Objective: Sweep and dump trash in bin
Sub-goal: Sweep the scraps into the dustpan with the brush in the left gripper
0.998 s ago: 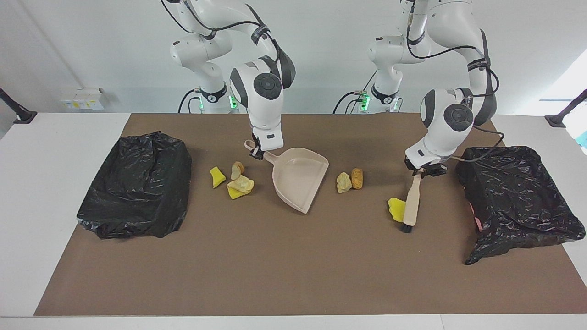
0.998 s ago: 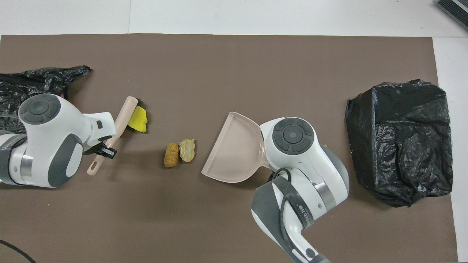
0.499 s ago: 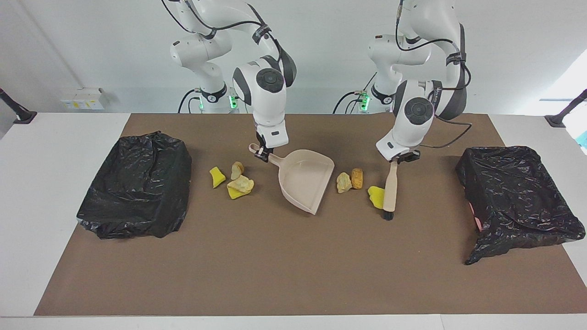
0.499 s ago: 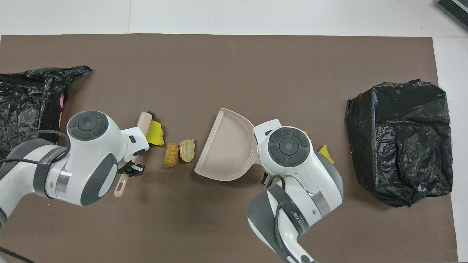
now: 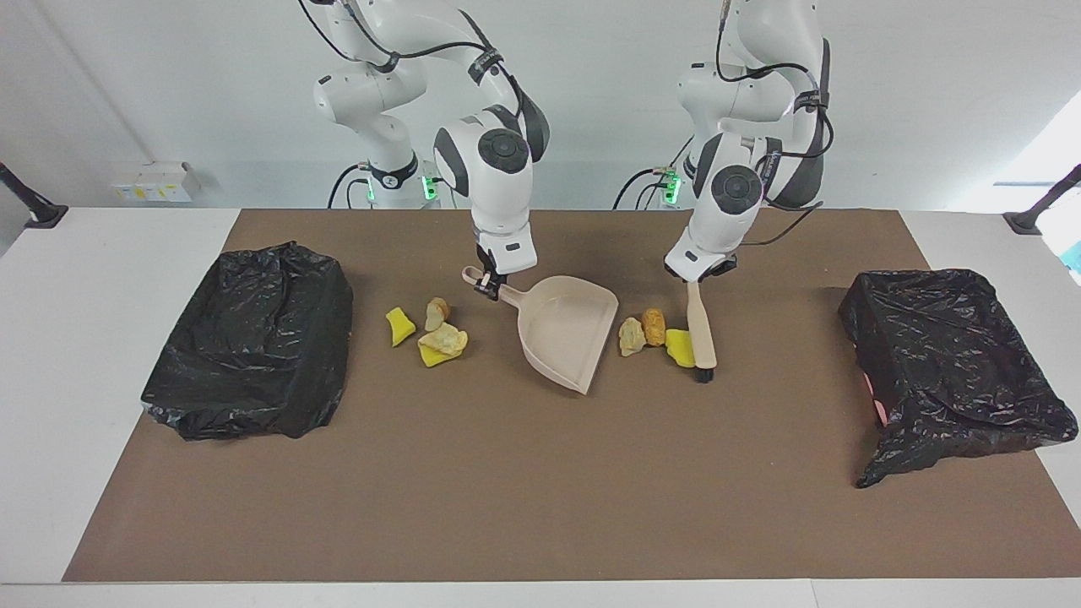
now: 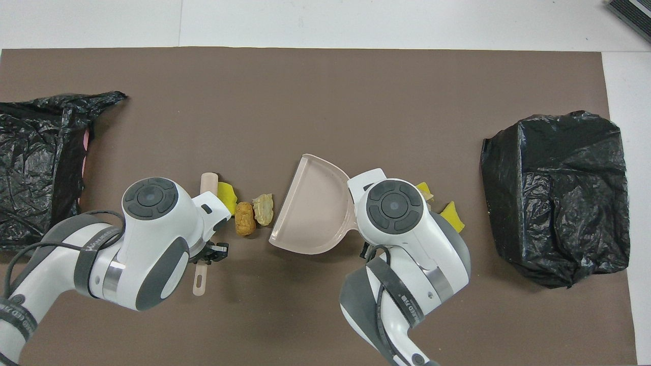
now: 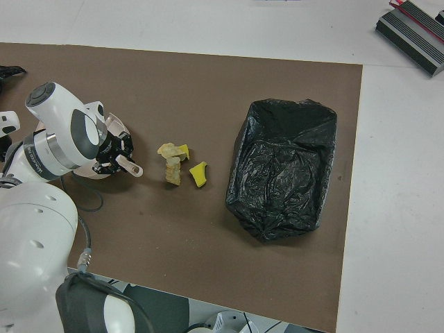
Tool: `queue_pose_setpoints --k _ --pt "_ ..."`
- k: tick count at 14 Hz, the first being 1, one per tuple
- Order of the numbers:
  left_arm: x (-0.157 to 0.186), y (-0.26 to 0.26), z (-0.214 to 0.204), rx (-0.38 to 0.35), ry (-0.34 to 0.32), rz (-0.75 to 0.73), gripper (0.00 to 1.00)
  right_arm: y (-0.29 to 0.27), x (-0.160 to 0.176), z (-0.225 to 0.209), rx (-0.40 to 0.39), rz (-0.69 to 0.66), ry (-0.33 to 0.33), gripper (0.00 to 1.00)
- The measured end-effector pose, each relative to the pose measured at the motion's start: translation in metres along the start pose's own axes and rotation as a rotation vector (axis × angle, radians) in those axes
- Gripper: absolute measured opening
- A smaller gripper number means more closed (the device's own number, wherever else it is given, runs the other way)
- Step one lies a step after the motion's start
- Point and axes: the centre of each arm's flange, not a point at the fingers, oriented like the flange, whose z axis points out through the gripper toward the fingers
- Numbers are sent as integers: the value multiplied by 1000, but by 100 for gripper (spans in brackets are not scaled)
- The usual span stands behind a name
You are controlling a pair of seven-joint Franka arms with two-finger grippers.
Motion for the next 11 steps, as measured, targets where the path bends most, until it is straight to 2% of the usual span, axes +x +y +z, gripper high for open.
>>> queue_pose_setpoints --k 4,6,11 --pt "-3 7 0 -7 -1 9 26 -9 8 9 6 -4 -14 31" --pt "-7 22 -2 -42 0 17 26 -9 8 9 6 -2 -14 31" --pt "-39 103 -5 -99 34 139 26 -9 8 9 6 -1 -14 31"
